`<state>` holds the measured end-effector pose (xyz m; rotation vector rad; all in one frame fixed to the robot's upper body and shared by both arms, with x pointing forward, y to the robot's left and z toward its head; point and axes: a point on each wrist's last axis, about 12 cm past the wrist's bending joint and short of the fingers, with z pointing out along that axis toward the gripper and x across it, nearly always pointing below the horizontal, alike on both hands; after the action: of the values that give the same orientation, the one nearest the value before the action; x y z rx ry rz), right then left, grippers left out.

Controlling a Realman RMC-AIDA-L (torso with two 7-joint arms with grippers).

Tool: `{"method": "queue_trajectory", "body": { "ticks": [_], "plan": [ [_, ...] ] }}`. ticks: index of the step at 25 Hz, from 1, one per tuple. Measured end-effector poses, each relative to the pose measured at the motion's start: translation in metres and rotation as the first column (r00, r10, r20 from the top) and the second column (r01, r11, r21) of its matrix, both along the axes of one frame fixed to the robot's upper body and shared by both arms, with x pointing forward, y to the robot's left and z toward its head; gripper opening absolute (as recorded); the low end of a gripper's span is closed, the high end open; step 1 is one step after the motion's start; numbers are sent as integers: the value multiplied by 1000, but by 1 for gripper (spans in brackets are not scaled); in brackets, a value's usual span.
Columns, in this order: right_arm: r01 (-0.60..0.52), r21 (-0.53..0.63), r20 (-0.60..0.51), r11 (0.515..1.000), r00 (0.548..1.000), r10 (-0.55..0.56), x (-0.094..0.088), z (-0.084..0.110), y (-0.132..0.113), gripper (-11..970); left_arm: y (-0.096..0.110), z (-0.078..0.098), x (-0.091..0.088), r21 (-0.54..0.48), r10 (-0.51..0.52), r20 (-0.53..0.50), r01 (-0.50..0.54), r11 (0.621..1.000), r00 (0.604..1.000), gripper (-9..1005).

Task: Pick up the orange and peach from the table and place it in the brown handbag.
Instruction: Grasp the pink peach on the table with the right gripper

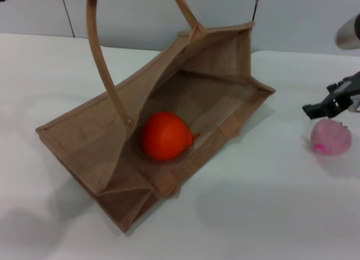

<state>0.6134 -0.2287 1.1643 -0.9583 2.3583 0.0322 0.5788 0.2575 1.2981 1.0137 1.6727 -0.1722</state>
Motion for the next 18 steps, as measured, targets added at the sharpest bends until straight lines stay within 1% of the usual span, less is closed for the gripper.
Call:
{"method": "queue_trajectory", "body": {
  "ticks": [4,8,14,18],
  "plan": [
    [4,-13,-57,1000,998,-5,-4,-7,-2,738,0,0,0,0,1,-1,-1,1000,1000,123],
    [1,-25,-81,1000,997,-3,-6,-7,-1,737,1,0,0,-2,4,-2,-4,1000,1000,123],
    [35,-90,-95,995,995,-43,-3,-9,-6,736,1,-1,0,-1,2,-4,-2,1000,1000,123],
    [36,-107,-137,994,989,-50,0,-17,-6,737,2,-3,1,-3,4,-12,-4,1000,1000,123]
  ]
}}
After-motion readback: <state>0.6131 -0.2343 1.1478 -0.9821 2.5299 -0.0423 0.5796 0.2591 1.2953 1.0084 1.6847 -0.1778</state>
